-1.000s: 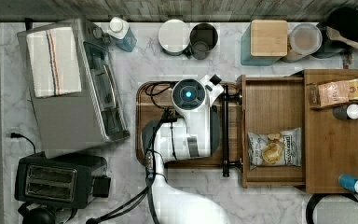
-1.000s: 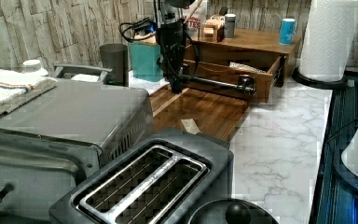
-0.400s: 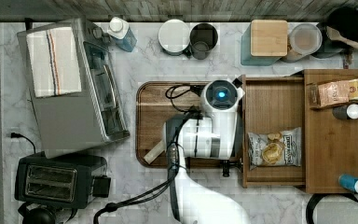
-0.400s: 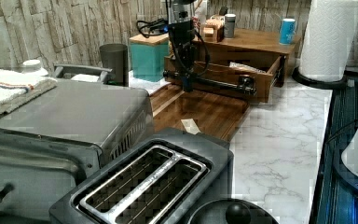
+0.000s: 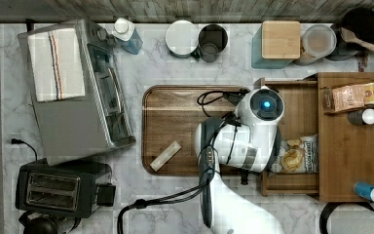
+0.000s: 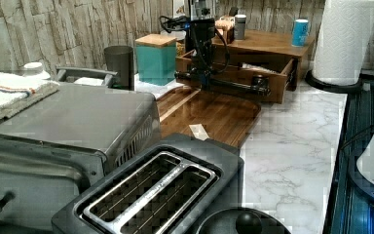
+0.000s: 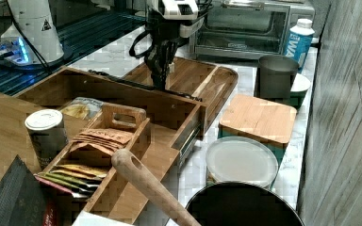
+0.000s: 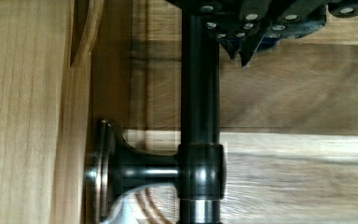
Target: Close the drawer.
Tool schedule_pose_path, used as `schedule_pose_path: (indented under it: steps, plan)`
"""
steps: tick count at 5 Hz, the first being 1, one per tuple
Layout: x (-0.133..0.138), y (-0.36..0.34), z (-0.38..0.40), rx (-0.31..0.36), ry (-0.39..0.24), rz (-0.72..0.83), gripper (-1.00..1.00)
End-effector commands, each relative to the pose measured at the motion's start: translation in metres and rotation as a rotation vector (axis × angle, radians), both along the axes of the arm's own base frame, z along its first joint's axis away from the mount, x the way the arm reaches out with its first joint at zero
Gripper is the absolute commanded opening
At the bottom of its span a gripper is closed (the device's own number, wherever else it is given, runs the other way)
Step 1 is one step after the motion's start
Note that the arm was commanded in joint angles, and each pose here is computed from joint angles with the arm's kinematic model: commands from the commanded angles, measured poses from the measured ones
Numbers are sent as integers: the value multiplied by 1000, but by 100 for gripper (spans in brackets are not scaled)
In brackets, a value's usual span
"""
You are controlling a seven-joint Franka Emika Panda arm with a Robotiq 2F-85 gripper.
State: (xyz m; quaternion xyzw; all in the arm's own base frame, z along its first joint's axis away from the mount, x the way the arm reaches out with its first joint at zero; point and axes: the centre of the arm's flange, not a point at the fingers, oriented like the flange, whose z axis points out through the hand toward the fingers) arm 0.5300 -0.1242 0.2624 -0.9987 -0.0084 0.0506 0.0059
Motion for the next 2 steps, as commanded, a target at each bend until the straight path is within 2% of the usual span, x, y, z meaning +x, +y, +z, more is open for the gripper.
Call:
schedule_pose_path:
  steps: [1,2]
  plan:
    - [5,-247,42,-18,-34,-73,-100]
    - [6,-300,60,-41,-30,-40,-100]
